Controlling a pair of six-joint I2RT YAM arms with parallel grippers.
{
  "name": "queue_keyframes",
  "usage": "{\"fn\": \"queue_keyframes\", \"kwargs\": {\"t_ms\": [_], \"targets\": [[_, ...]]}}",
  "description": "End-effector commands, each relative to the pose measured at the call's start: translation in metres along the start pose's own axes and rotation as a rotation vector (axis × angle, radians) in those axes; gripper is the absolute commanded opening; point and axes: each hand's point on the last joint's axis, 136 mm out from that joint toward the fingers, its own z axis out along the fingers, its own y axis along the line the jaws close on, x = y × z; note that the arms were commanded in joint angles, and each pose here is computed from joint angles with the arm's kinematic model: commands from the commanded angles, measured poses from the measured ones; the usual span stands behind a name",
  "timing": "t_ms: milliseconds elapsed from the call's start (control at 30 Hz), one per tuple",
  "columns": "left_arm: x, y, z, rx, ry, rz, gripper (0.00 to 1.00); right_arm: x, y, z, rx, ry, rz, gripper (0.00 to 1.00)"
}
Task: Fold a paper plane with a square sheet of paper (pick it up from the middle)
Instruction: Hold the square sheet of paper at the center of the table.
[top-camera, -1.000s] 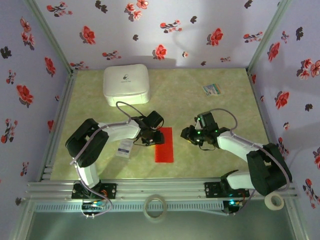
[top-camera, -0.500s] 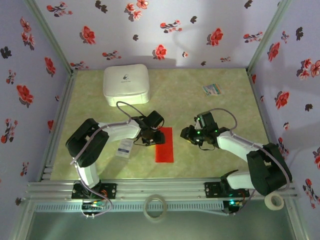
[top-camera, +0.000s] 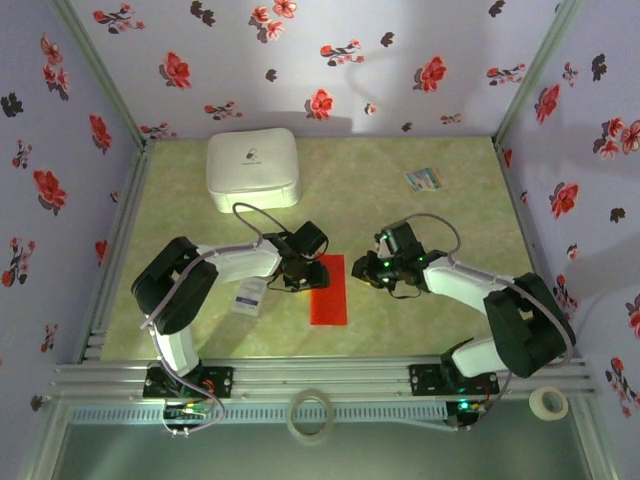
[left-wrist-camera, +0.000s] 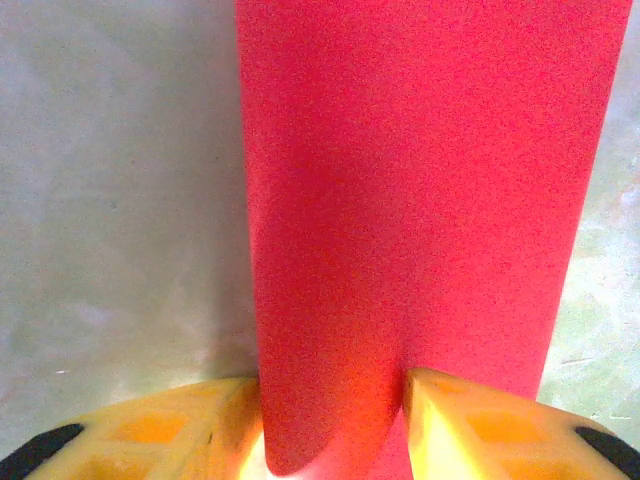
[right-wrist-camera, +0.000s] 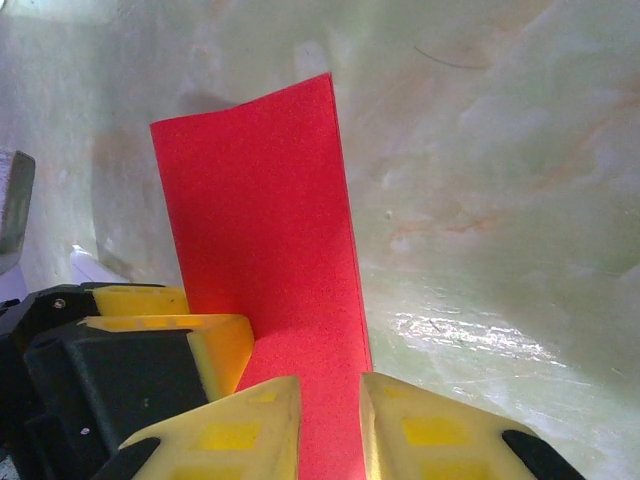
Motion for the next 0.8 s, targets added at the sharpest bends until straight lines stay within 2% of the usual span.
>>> {"fn": "queue_keyframes", "kwargs": {"t_ms": [0,567,767], "targets": [[0.0137,0.0649,0.0342,-0.232,0.031,-0.008,0.45,-0.0033,0.0075,-0.0005,-0.010,-0.003,-0.022,0.23],[0.0127,0.0730,0.0340,-0.260,0.000,-0.086,0.46,-0.0044,0.0084,-0.0016,-0.003,-0.005,-0.024,0.23],[0.0103,0.0682,0.0358,-0.251,0.008,-0.038,0.48,-0.0049,0.0080,-0.0021,0.003,-0.006,-0.026,0.24]]}}
